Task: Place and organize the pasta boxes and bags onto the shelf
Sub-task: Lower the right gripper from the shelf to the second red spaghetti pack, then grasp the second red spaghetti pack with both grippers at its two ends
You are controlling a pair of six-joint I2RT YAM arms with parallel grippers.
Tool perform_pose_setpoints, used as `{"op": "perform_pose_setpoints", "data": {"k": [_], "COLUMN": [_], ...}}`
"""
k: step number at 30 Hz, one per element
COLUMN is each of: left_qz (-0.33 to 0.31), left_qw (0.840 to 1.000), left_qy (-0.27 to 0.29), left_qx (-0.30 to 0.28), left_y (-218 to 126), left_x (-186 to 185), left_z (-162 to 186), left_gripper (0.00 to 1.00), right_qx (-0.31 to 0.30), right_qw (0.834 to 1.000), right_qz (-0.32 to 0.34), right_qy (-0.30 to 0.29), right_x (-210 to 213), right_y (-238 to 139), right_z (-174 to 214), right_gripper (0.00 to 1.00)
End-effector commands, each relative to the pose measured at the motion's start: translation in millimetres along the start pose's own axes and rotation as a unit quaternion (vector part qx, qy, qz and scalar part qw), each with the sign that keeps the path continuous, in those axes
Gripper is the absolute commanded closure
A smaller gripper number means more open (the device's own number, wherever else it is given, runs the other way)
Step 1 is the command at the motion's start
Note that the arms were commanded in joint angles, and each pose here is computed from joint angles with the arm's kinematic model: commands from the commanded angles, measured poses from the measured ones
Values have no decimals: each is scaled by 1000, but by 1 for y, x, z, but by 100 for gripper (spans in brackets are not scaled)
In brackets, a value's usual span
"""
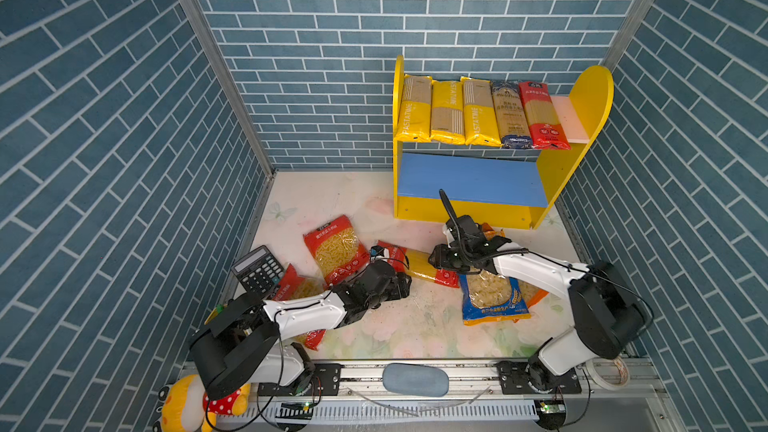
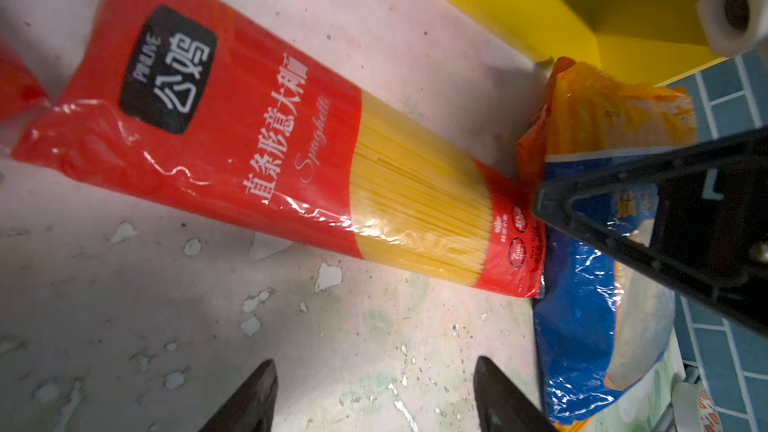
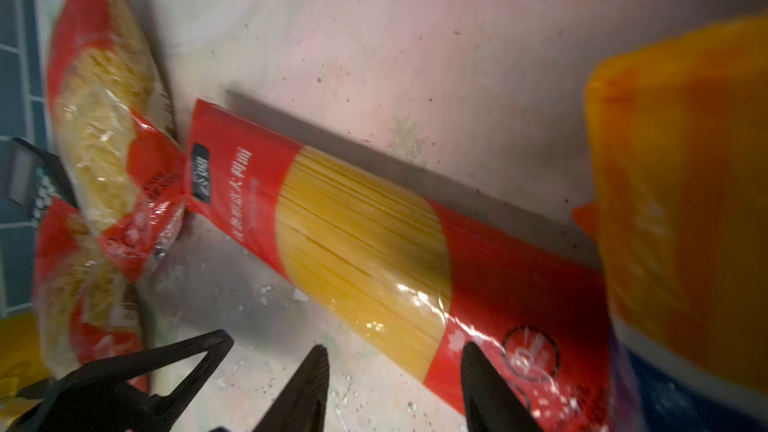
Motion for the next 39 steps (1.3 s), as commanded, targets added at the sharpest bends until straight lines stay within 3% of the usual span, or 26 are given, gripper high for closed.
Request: {"op": "perform_pose_setpoints", "data": {"k": [1,8,16,22,26,31,39], "left_qz": [8,0,-9,-7,13,23,-13], "left_qw": [1000,1000,1000,1000,1000,999,998], "left_qy": [-12,-8,-11,-21,-13,-27,-43], "left_qx": [0,-7,-12,-13,1,19,47], "left_y": [4,6,4,7,8,0,-15], "left_x": [-5,1,17,24,10,9,28], "left_z": [1,-6,-40,-50,-51,-42,0], "left_gripper": [25,26,32,36,38,41,44], "right_qx": [-6,43,82,119,93,74,101], "right_qw": [998,996,996,991,990,989,986], "right_qz": [16,64,2,-55,-89,-85,-121], "right_qy": [-52,-43,21,37,60,96,51], "right_x": [7,-15,8,53,59,30,37], "right_y": [3,38,34,16,0,1,22], "right_z": [-29,-21,42,93,86,74,72], "right_gripper": [46,42,44,45,44,44,44]}}
Point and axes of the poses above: each gripper's point midway between its finger pads, its own y axis out along the fingers, its own x axis along the line the jaws close on, z = x × y, the point moved 1 cm from there along -y, back along the fingers, and after that the axes turned 13 degrees about -y, right-handed, at the moved point
